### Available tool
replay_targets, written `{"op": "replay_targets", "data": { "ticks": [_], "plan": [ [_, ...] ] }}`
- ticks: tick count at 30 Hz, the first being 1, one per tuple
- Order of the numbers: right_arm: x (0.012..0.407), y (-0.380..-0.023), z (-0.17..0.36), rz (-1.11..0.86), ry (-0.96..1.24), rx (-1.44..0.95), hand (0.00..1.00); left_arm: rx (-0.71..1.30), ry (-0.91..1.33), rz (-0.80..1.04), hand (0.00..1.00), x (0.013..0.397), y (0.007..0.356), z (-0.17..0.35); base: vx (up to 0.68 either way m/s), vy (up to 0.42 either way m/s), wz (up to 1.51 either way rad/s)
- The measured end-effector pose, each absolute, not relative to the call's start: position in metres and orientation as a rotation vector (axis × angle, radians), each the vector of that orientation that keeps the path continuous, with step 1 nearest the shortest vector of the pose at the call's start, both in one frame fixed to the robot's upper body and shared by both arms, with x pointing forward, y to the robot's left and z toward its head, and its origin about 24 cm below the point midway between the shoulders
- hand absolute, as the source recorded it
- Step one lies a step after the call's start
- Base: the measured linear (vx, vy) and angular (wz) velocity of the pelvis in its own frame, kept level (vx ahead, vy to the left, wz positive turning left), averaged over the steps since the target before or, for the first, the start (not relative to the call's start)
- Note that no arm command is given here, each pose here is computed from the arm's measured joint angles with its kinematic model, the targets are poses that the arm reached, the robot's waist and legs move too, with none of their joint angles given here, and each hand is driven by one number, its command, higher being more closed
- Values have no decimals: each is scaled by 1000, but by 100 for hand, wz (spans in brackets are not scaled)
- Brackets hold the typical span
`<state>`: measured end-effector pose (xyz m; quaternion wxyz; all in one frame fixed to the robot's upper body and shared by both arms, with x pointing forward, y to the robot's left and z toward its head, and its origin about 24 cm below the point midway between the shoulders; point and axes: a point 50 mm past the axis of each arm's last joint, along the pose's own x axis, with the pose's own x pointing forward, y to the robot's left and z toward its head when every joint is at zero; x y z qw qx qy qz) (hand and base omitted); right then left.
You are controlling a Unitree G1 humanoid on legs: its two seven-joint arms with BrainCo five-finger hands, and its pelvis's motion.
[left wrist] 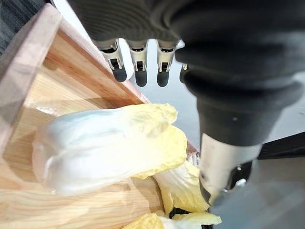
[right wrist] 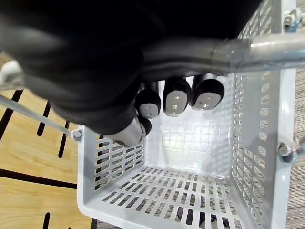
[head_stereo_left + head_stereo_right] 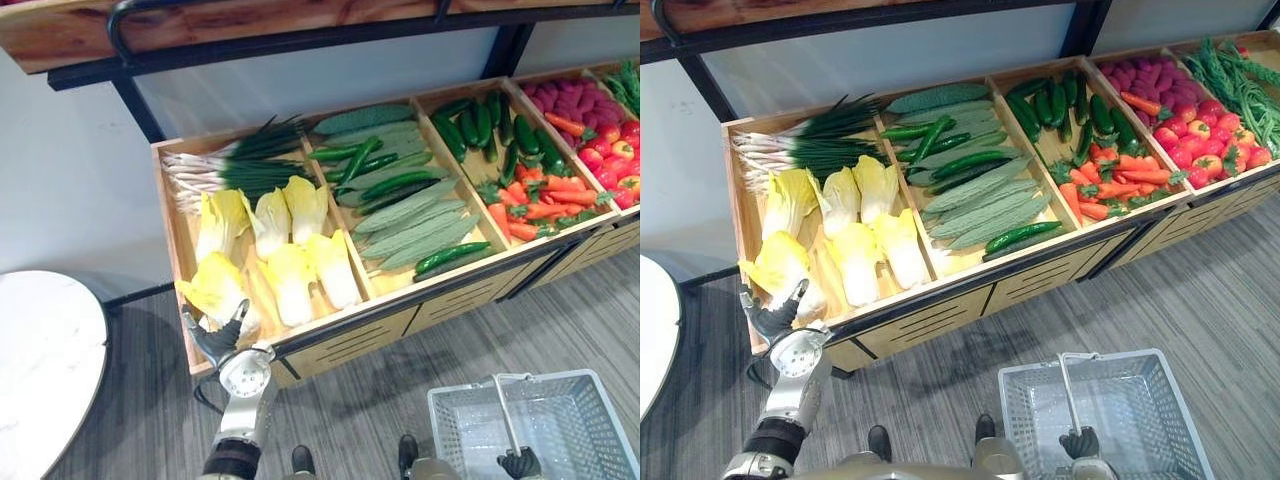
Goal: Pick vegetable in the basket
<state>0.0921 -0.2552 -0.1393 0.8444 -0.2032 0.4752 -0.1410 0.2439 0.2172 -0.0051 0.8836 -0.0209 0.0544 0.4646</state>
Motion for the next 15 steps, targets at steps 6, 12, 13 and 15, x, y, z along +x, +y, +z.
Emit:
{"op": "replay_targets", "data": {
  "ticks": [6,12,13,15],
  "plan": [
    [93,-253,-140,-317,1010,-415,100,-42,34,991,0,246,216,9,0,0,0],
    [93,-253,-140,-317,1010,-414,100,-42,59,987,0,246,214,6,0,0,0],
    [93,-253,-140,-317,1010,-414,100,-39,64,987,0,246,214,5,0,0,0],
    [93,-253,-140,-316,1010,-415,100,-23,95,990,0,244,215,-1,0,0,0]
  ]
}}
